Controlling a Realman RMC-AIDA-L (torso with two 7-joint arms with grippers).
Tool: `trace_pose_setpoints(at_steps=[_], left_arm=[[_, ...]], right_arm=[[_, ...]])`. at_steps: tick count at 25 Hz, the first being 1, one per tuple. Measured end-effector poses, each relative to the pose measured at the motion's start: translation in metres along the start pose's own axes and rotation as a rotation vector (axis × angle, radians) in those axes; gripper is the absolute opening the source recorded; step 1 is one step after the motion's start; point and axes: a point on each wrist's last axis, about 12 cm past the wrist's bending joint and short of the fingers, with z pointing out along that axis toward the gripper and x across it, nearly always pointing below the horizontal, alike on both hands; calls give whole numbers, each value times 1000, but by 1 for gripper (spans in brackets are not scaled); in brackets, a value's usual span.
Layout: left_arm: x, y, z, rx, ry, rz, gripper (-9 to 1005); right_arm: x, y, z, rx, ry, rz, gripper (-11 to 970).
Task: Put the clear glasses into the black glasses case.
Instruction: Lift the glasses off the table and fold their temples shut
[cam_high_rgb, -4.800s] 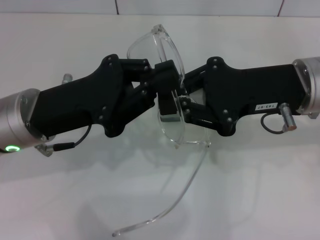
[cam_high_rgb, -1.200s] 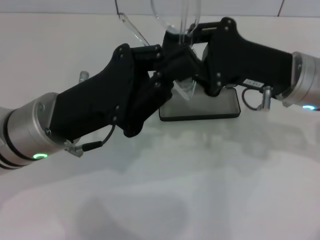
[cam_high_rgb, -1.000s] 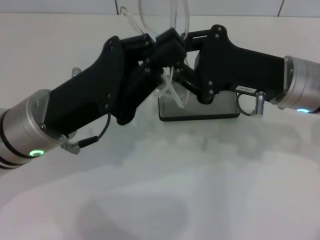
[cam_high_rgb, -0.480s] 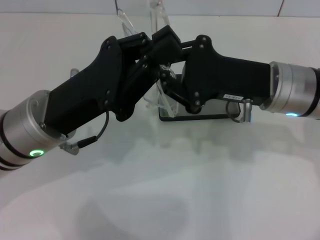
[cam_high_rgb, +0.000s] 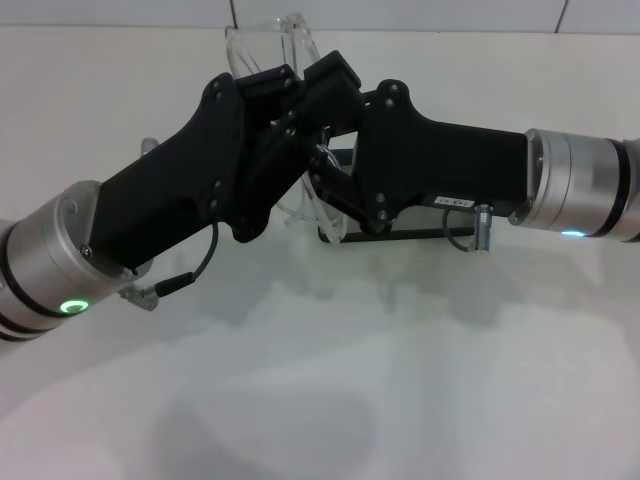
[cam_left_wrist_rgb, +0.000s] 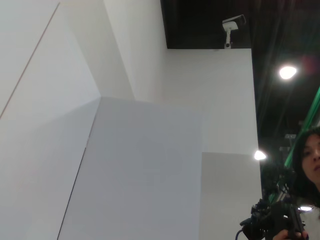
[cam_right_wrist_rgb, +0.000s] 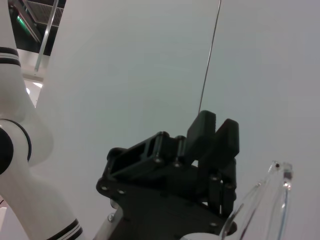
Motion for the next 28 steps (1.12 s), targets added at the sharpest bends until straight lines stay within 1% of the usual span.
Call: trace_pose_setpoints(at_steps=[12, 21, 25, 28], left_arm=[[1, -1, -1, -4, 4, -9, 97], [1, -4, -3, 10, 4, -11, 97], [-2, -7, -8, 21, -5, -7, 97], [-8, -11, -18, 10, -5, 8, 97]], right_arm=[[-2, 2, 3, -18, -7, -8, 116], [-1, 3, -2, 5, -8, -1, 117], [-1, 3, -9, 24, -7, -1, 117], [-6, 1, -17, 36, -2, -5, 117]])
